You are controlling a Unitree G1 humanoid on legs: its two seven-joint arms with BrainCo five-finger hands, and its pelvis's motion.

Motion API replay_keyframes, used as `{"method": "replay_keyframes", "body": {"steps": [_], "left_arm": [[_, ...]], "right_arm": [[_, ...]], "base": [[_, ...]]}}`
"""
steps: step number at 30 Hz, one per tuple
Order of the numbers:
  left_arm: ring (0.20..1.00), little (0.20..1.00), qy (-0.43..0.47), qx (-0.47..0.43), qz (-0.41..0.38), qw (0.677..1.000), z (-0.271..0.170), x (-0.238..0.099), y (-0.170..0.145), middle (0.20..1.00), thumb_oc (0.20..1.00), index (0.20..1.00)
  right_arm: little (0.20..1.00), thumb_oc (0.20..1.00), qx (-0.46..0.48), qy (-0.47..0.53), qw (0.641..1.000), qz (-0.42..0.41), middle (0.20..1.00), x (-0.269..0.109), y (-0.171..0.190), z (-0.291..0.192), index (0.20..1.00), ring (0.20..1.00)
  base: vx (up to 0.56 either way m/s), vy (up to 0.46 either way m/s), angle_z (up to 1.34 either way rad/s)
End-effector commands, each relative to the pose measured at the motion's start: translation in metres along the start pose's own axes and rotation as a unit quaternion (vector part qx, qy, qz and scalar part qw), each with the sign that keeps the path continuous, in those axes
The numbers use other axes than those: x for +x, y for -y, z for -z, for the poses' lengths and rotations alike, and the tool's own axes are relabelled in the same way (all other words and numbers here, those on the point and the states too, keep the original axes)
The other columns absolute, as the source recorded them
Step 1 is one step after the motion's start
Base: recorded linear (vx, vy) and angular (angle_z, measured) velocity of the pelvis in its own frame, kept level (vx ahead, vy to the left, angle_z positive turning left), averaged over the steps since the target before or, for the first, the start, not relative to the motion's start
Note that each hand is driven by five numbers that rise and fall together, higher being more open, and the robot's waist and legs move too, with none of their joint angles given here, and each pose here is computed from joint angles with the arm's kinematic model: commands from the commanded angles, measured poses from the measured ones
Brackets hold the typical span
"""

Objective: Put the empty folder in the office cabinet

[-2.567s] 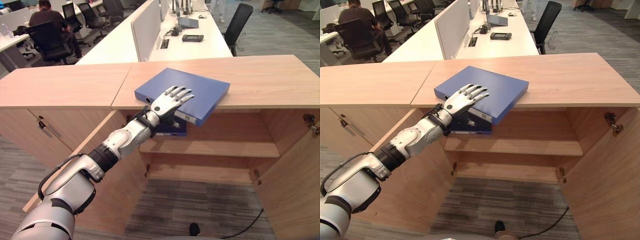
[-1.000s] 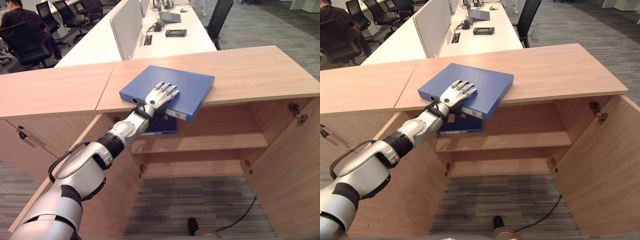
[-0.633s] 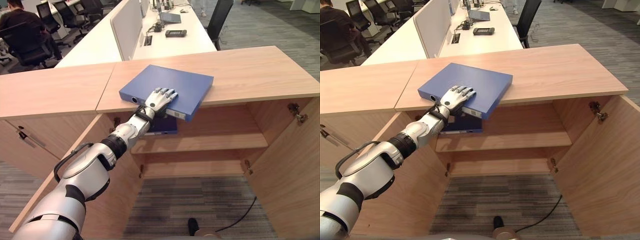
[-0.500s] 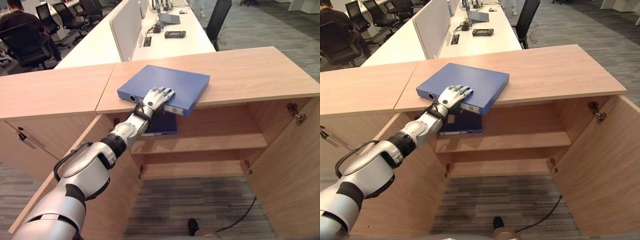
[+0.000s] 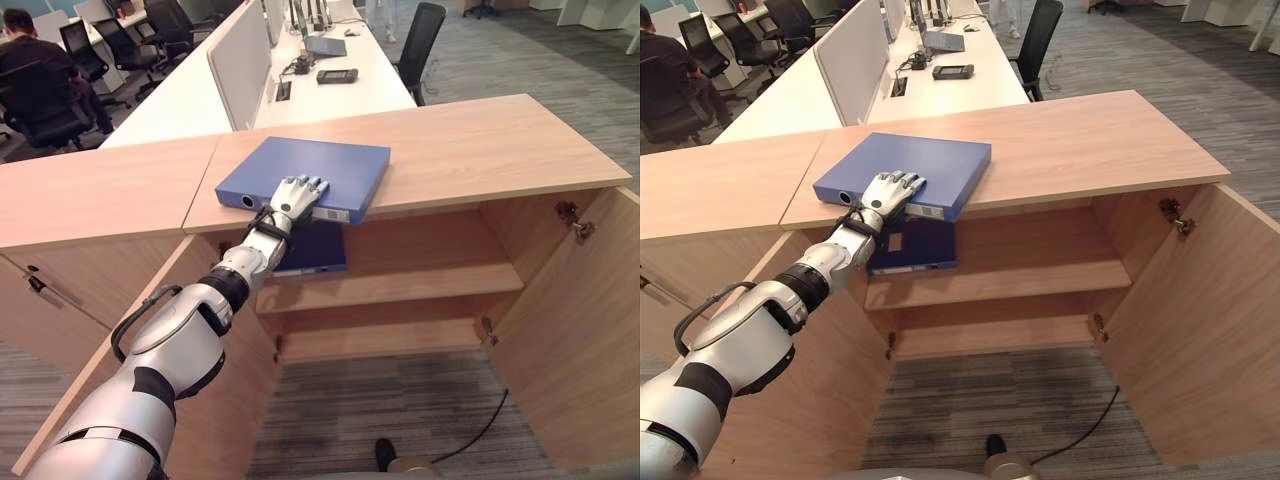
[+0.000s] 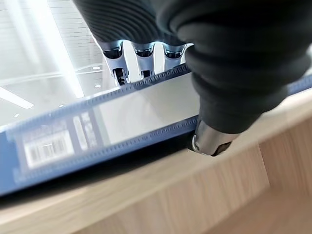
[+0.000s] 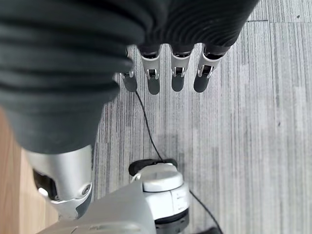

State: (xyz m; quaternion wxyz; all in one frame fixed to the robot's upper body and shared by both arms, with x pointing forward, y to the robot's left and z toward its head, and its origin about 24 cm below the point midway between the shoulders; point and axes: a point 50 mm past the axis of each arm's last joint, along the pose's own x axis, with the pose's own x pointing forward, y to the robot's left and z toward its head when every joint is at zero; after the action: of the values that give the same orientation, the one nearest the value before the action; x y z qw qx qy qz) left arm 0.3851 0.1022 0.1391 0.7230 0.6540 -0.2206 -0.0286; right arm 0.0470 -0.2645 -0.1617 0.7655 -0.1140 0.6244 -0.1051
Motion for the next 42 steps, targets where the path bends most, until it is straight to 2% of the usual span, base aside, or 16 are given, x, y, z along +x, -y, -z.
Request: {"method": "replay_keyframes", "body": {"steps": [1,6,7,8,9,10,11,12,13,16,20,25,30,34,38,42], "left_arm": [[0.200,0.200,0.006,-0.153,-0.039,0.987,-0.001,-0.010,-0.019,0.200,0.200,0.200],[0.200,0.200,0.044,-0.396,-0.010,0.917,-0.017,-0.079,-0.007,0.200,0.200,0.200],[0.200,0.200,0.042,-0.398,-0.008,0.917,-0.015,-0.082,-0.008,0.200,0.200,0.200],[0.200,0.200,0.045,-0.484,0.003,0.874,-0.016,-0.102,-0.007,0.200,0.200,0.200],[0.200,0.200,0.043,-0.485,0.004,0.873,-0.015,-0.103,-0.008,0.200,0.200,0.200],[0.200,0.200,0.038,-0.530,0.015,0.847,-0.013,-0.114,-0.006,0.200,0.200,0.200],[0.200,0.200,0.043,-0.612,0.065,0.787,-0.025,-0.127,0.006,0.200,0.200,0.200],[0.200,0.200,0.020,-0.668,0.042,0.743,-0.009,-0.137,0.001,0.200,0.200,0.200],[0.200,0.200,-0.009,-0.698,0.053,0.714,-0.001,-0.156,0.007,0.200,0.200,0.200],[0.200,0.200,-0.078,-0.725,0.076,0.680,0.011,-0.192,0.025,0.200,0.200,0.200],[0.200,0.200,-0.108,-0.722,0.085,0.678,0.013,-0.205,0.034,0.200,0.200,0.200],[0.200,0.200,-0.121,-0.717,0.082,0.682,0.013,-0.205,0.038,0.200,0.200,0.200],[0.200,0.200,-0.169,-0.664,0.078,0.724,0.029,-0.215,0.046,0.200,0.200,0.200],[0.200,0.200,-0.177,-0.652,0.072,0.733,0.033,-0.215,0.046,0.200,0.200,0.200],[0.200,0.200,-0.165,-0.628,0.072,0.757,0.035,-0.207,0.043,0.200,0.200,0.200],[0.200,0.200,-0.155,-0.608,0.067,0.776,0.039,-0.202,0.038,0.200,0.200,0.200]], "right_arm": [[1.000,1.000,0.055,0.010,0.998,-0.009,1.000,0.000,-0.017,-0.003,1.000,1.000],[1.000,1.000,0.089,0.037,0.995,-0.016,1.000,0.001,-0.014,-0.025,1.000,1.000],[1.000,1.000,0.087,0.035,0.995,-0.016,1.000,0.001,-0.013,-0.024,1.000,1.000],[1.000,1.000,0.092,0.054,0.994,-0.020,1.000,0.001,-0.011,-0.035,1.000,1.000],[1.000,1.000,0.091,0.053,0.994,-0.020,1.000,0.001,-0.011,-0.035,1.000,1.000],[1.000,1.000,0.091,0.061,0.994,-0.024,1.000,0.001,-0.011,-0.039,1.000,1.000],[1.000,1.000,0.098,0.148,0.984,-0.024,1.000,-0.006,-0.007,-0.125,1.000,1.000],[1.000,1.000,0.077,0.133,0.988,-0.028,1.000,-0.003,0.000,-0.095,1.000,1.000],[1.000,1.000,0.083,0.168,0.982,-0.041,1.000,-0.007,0.006,-0.102,1.000,1.000],[1.000,1.000,0.100,0.281,0.953,-0.059,1.000,-0.030,0.021,-0.124,1.000,1.000],[1.000,1.000,0.108,0.346,0.930,-0.057,1.000,-0.049,0.032,-0.136,1.000,1.000],[1.000,1.000,0.113,0.349,0.928,-0.061,1.000,-0.050,0.027,-0.137,1.000,1.000],[1.000,1.000,0.139,0.353,0.923,-0.063,1.000,-0.054,0.031,-0.133,1.000,1.000],[1.000,1.000,0.165,0.377,0.909,-0.070,1.000,-0.060,0.035,-0.141,1.000,1.000],[1.000,1.000,0.221,0.418,0.855,-0.213,1.000,-0.081,0.015,-0.160,1.000,1.000],[1.000,1.000,0.212,0.439,0.831,-0.268,1.000,-0.095,0.011,-0.166,1.000,1.000]], "base": [[-0.03,-0.020,0.04],[0.02,-0.005,0.14],[0.03,0.005,0.26],[0.01,0.002,0.33],[0.02,0.005,0.28],[0.05,0.006,0.28],[0.01,-0.001,0.11],[-0.01,-0.003,0.29],[-0.06,-0.007,0.52],[-0.02,0.004,0.26],[0.00,0.002,-0.13],[0.00,-0.002,-0.08],[0.00,0.000,0.00],[0.00,0.000,0.00],[0.00,0.000,0.00],[0.00,0.000,0.00]]}}
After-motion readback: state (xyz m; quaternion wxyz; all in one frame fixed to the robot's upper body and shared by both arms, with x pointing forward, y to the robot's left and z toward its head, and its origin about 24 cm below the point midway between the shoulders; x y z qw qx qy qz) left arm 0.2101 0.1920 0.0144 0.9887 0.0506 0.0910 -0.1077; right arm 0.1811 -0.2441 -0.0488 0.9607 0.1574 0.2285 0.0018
